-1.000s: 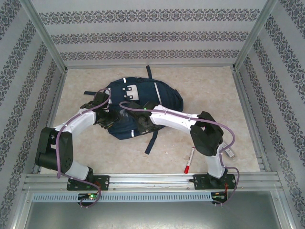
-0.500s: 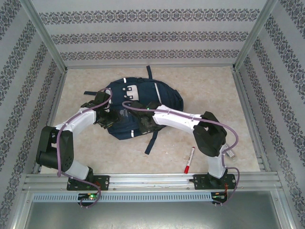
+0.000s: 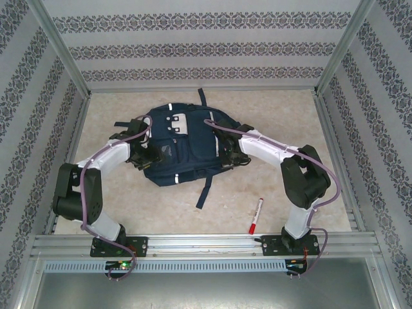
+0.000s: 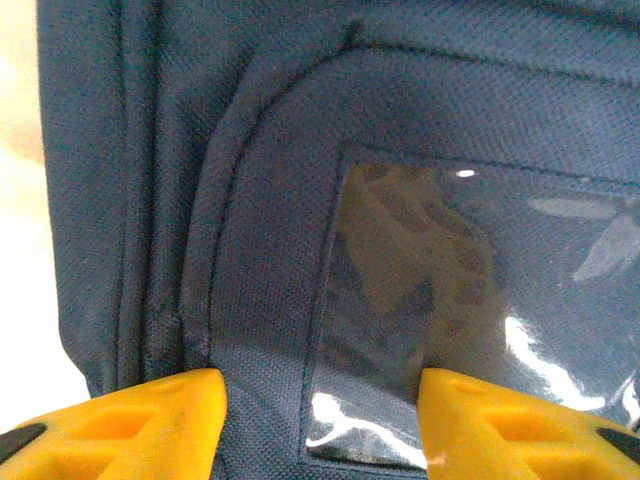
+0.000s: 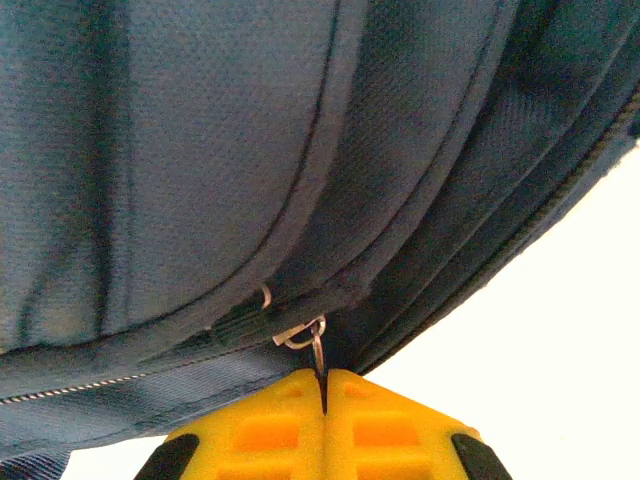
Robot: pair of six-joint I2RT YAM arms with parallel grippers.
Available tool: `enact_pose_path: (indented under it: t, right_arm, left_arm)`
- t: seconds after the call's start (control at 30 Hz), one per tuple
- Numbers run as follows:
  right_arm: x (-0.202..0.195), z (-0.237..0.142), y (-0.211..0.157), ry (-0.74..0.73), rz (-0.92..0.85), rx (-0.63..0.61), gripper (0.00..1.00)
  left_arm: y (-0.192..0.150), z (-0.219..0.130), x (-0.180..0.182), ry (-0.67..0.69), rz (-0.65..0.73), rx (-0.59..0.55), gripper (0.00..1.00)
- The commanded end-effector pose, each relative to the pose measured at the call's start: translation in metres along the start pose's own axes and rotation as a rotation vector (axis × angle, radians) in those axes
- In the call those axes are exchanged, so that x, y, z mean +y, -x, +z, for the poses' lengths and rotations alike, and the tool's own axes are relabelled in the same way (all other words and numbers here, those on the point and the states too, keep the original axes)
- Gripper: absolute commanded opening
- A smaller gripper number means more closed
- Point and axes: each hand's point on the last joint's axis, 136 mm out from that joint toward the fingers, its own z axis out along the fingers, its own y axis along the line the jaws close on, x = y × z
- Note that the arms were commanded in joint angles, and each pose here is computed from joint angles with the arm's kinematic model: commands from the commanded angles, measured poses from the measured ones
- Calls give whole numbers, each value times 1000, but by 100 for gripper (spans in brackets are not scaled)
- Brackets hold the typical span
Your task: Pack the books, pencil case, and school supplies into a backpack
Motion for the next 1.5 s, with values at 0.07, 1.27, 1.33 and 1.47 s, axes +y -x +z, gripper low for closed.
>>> enact_pose_path:
  t: [0.07, 1.27, 1.33, 1.47]
  right_arm:
    - [20, -21, -24, 160, -84, 98, 0]
    - [191, -44, -67, 650, -224, 114, 0]
    - [192, -45, -70, 641, -229, 115, 0]
    - [168, -38, -75, 522, -208, 110, 0]
  left_arm:
    - [38, 20, 36, 145, 55, 33, 55]
    - [-34, 26, -28, 4, -261, -19, 67]
    - [-33, 34, -19, 44, -270, -32, 66]
    - [-34, 48, 2, 136, -251, -14, 60]
